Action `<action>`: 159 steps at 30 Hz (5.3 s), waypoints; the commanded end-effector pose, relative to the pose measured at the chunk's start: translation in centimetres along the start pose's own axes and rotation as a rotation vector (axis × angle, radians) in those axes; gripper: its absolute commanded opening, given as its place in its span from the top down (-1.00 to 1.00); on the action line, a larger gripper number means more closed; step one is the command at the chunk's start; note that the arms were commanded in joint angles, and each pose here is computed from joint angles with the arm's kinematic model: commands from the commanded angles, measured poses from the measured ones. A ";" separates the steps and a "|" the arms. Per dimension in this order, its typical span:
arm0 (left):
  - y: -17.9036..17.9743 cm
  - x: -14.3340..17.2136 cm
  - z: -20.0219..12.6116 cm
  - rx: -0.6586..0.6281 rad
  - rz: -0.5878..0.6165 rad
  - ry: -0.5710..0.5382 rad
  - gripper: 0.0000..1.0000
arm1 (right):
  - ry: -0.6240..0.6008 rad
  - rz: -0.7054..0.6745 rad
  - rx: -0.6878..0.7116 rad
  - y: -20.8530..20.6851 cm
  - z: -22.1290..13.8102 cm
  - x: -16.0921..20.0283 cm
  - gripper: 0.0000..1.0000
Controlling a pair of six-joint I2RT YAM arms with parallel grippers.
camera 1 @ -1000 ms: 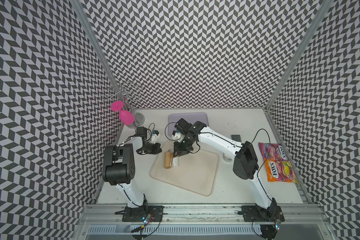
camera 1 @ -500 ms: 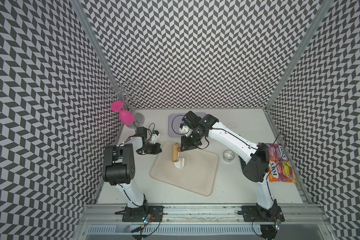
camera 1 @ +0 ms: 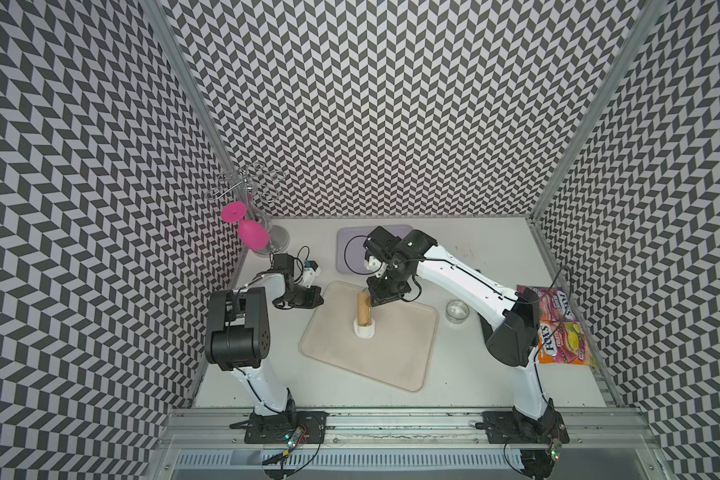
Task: Roll out the dumpling wrappers from the dough
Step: Flatten out the dough on the work surface.
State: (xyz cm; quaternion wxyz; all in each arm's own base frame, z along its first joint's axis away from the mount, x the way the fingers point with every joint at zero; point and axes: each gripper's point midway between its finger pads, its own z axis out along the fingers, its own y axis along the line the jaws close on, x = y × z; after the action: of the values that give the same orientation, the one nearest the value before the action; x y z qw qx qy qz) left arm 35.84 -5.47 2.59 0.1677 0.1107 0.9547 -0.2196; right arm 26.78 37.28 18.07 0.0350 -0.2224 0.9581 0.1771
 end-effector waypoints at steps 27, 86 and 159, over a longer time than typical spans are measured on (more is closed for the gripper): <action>-0.4 2.5 1.1 0.024 -0.052 0.080 1.00 | 0.212 0.159 0.293 -12.4 7.1 7.4 1.00; -0.2 2.0 0.5 0.006 -0.051 0.056 1.00 | 0.110 0.247 0.279 -15.7 1.6 9.3 1.00; -0.3 2.1 0.6 0.011 -0.050 0.059 1.00 | -0.040 0.923 0.092 0.1 5.3 3.0 1.00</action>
State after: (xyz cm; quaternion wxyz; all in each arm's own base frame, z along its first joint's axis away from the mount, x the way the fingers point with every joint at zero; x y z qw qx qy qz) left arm 35.73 -5.84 2.58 0.1656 0.1026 0.9538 -0.2285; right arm 23.49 37.54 13.87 -0.0127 0.2389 0.9610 0.1390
